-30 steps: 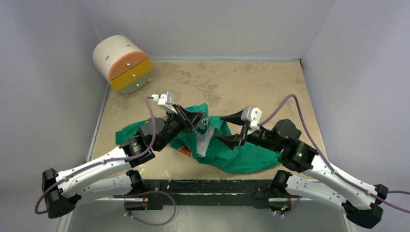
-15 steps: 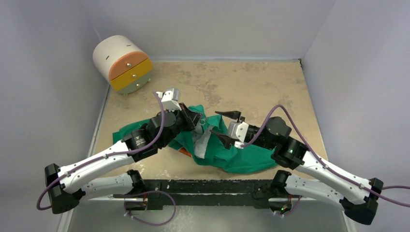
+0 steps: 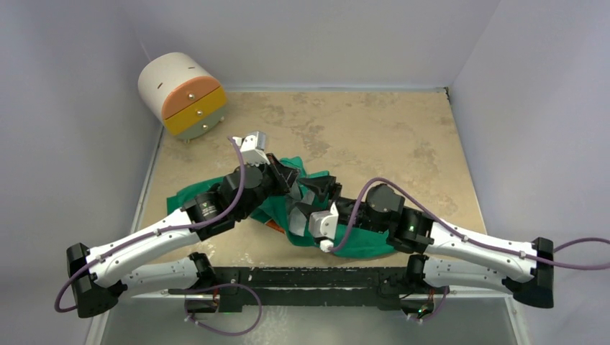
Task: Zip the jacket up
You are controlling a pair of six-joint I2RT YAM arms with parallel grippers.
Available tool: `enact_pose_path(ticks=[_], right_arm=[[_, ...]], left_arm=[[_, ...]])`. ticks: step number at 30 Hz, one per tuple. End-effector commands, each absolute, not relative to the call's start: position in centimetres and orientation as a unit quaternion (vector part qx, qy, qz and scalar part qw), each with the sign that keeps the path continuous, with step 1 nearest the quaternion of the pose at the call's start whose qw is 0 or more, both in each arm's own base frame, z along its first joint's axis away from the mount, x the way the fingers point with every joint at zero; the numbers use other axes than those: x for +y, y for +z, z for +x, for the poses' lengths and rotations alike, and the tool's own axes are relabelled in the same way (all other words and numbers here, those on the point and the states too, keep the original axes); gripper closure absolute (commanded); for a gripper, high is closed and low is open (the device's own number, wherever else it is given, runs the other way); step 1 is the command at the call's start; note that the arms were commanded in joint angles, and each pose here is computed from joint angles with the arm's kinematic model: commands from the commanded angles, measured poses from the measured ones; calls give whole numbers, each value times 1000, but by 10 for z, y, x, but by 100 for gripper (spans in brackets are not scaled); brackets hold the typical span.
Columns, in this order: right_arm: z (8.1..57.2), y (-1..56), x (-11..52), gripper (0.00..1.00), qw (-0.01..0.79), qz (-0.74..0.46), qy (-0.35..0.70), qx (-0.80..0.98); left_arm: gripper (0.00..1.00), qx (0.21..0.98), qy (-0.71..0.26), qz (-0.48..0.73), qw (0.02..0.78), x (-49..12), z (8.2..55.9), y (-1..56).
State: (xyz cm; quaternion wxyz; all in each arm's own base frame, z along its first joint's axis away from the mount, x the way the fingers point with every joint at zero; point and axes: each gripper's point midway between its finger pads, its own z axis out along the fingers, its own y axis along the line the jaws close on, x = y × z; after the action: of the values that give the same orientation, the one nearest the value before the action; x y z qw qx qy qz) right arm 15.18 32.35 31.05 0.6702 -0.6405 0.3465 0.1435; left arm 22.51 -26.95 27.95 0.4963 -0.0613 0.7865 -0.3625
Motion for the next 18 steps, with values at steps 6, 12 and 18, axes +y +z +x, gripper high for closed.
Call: enact_pose_path(ticks=[6, 12, 18], right_arm=[[172, 323, 317, 44, 723, -602, -12, 339], [177, 303, 320, 49, 712, -609, -48, 348], [184, 303, 314, 58, 721, -592, -75, 351]], left_arm=[[100, 760, -397, -72, 509, -275, 226, 312], [100, 761, -400, -71, 507, -276, 225, 311], [100, 762, -401, -66, 504, -278, 225, 311]])
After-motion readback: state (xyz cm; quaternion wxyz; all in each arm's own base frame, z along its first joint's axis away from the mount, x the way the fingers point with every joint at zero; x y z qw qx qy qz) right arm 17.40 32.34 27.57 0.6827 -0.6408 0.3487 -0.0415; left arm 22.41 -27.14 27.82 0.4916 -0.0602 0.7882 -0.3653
